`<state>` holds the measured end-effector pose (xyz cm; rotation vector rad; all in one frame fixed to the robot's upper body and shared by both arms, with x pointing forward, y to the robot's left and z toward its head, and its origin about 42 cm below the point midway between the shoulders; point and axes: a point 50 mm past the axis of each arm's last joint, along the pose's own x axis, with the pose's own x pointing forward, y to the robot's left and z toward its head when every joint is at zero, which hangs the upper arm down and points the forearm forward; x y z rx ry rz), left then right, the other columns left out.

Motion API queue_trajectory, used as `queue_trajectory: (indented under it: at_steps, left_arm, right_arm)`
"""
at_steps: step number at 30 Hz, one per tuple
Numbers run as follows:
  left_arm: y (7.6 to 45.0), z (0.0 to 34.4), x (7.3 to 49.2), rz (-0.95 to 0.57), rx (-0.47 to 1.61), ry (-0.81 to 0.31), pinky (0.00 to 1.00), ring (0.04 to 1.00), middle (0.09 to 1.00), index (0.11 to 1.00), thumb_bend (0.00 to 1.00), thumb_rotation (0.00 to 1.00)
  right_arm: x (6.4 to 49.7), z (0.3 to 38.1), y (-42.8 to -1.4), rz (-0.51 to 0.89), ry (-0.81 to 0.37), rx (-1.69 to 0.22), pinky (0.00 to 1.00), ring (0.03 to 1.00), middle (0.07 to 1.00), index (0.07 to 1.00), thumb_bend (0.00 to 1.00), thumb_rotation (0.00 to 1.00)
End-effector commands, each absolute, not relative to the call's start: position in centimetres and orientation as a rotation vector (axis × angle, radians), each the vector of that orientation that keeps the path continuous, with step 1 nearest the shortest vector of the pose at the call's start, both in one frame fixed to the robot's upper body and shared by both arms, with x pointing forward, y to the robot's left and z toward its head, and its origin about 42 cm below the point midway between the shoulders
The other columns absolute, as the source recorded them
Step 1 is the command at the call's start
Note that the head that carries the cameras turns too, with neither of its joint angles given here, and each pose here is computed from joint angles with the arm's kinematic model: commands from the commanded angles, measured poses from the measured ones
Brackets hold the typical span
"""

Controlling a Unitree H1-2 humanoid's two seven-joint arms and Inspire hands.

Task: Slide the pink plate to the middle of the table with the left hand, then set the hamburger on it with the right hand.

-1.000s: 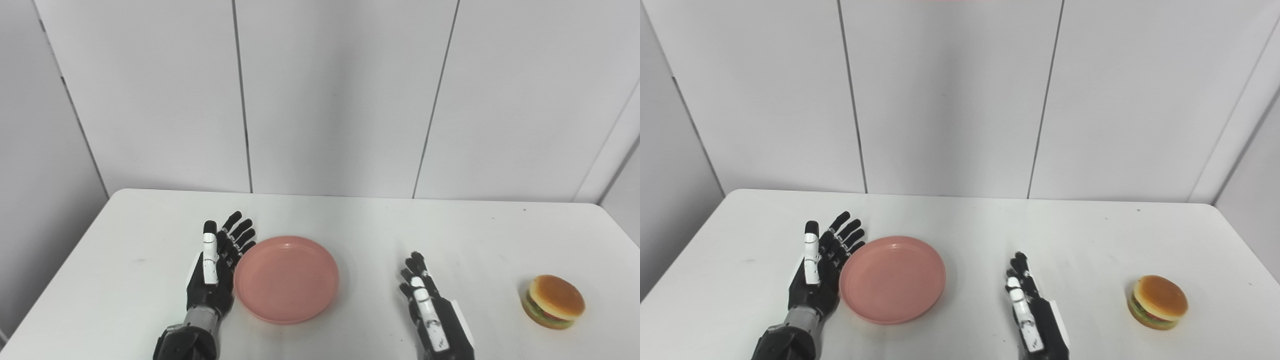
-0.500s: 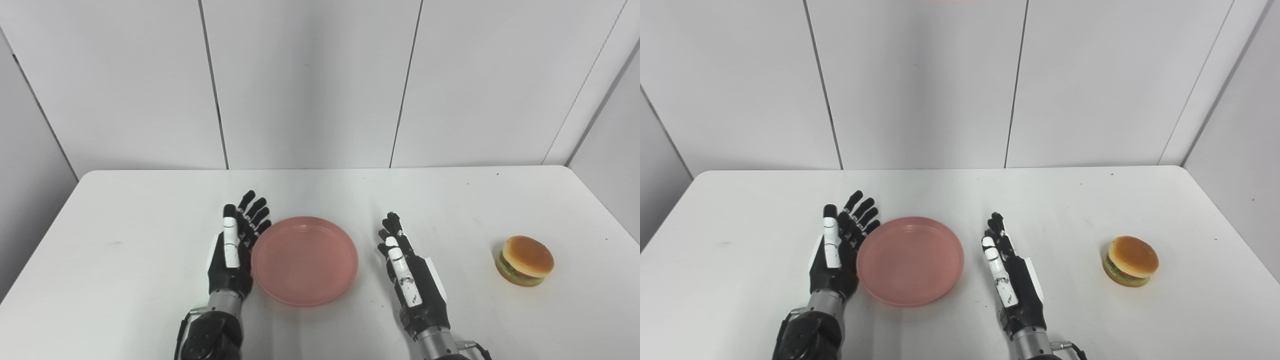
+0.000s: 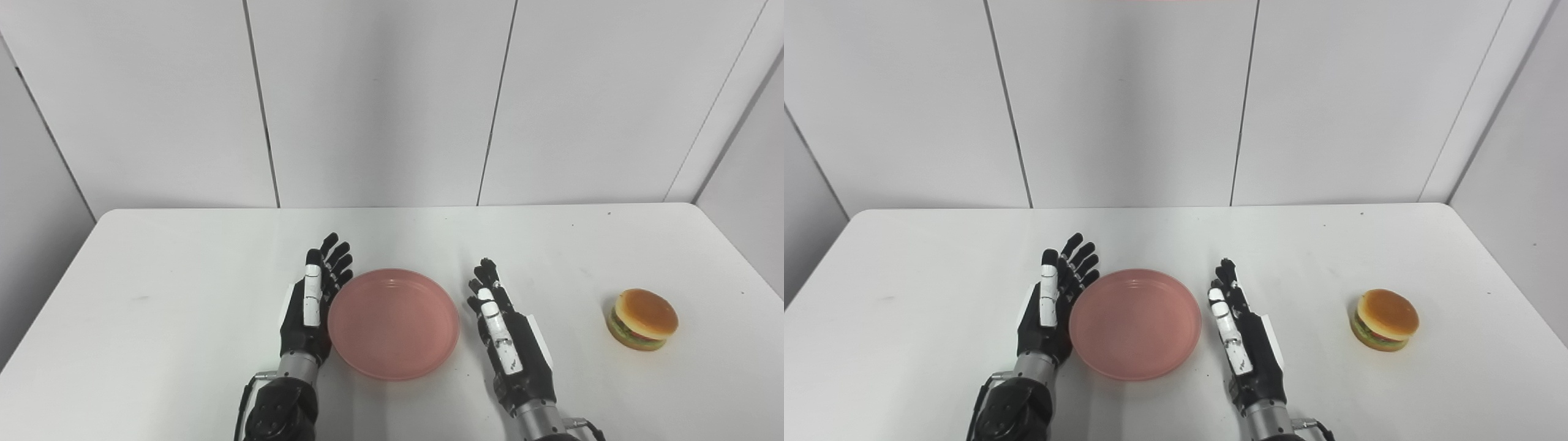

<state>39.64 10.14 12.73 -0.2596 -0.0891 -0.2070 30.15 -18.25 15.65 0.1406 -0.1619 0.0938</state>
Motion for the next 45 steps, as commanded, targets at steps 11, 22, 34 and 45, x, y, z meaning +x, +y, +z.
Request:
queue_trajectory:
  at_steps: [11,22,34,45]
  left_arm:
    - [12.4,12.0,36.9,-0.273,-0.189,-0.087,1.0,1.0,1.0,1.0,0.79,1.0]
    - [13.7,11.6,34.0,-0.284,-0.148,-0.08,1.0,1.0,1.0,1.0,0.82,1.0]
    - [14.1,10.9,32.1,-0.238,-0.116,-0.085,1.0,1.0,1.0,1.0,0.81,1.0]
    - [13.8,10.6,31.4,-0.205,-0.09,-0.077,1.0,1.0,1.0,1.0,0.8,1.0]
  right_arm:
    - [31.1,17.9,-18.5,0.073,-0.265,0.124,1.0,1.0,1.0,1.0,0.6,0.84]
    - [32.7,19.1,-22.1,0.068,-0.31,-0.086,1.0,1.0,0.993,0.994,0.71,0.86]
    - [34.2,26.1,-27.7,0.097,-0.341,-0.522,0.87,0.923,0.952,0.95,0.72,0.7]
    - [33.7,31.4,-32.1,0.053,-0.284,-0.789,0.88,0.943,0.939,0.92,0.75,0.46]
